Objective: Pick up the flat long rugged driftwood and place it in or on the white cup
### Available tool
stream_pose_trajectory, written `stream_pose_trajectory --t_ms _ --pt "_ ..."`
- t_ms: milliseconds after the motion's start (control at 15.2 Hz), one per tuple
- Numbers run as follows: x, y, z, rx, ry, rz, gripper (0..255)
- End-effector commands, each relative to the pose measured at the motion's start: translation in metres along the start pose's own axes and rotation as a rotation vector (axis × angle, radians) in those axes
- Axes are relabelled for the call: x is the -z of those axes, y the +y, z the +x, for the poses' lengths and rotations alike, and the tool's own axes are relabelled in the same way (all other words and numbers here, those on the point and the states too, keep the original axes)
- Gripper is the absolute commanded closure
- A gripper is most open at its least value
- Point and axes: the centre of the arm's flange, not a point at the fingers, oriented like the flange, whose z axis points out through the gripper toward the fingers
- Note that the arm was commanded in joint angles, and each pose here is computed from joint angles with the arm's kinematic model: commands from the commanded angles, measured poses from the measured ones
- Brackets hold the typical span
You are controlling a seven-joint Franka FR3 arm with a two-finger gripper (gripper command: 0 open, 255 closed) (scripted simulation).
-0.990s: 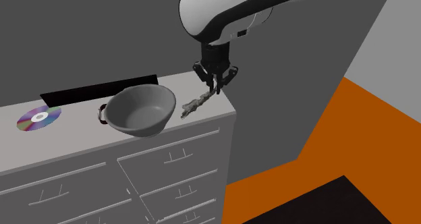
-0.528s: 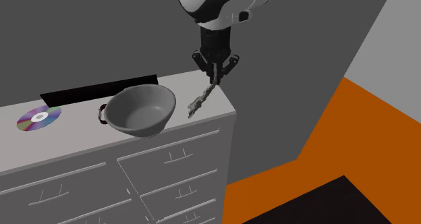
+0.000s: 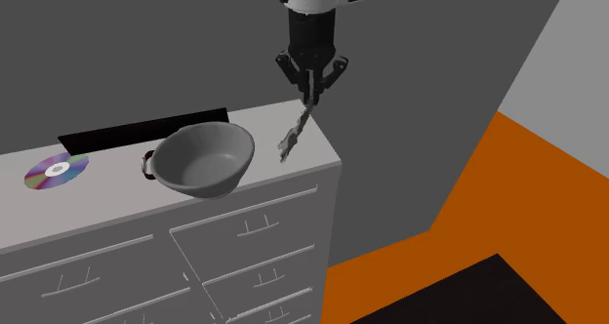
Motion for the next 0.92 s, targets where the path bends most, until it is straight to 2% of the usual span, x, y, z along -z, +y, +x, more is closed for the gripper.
stream_pose_trajectory --t_ms 0,462,858 --pt "0.01 0.0 0.001 0.0 0.0 0.0 255" --pt "0.044 0.001 0.002 0.0 0.0 0.0 255" --pt "0.045 -0.057 -0.052 0.0 0.0 0.0 255"
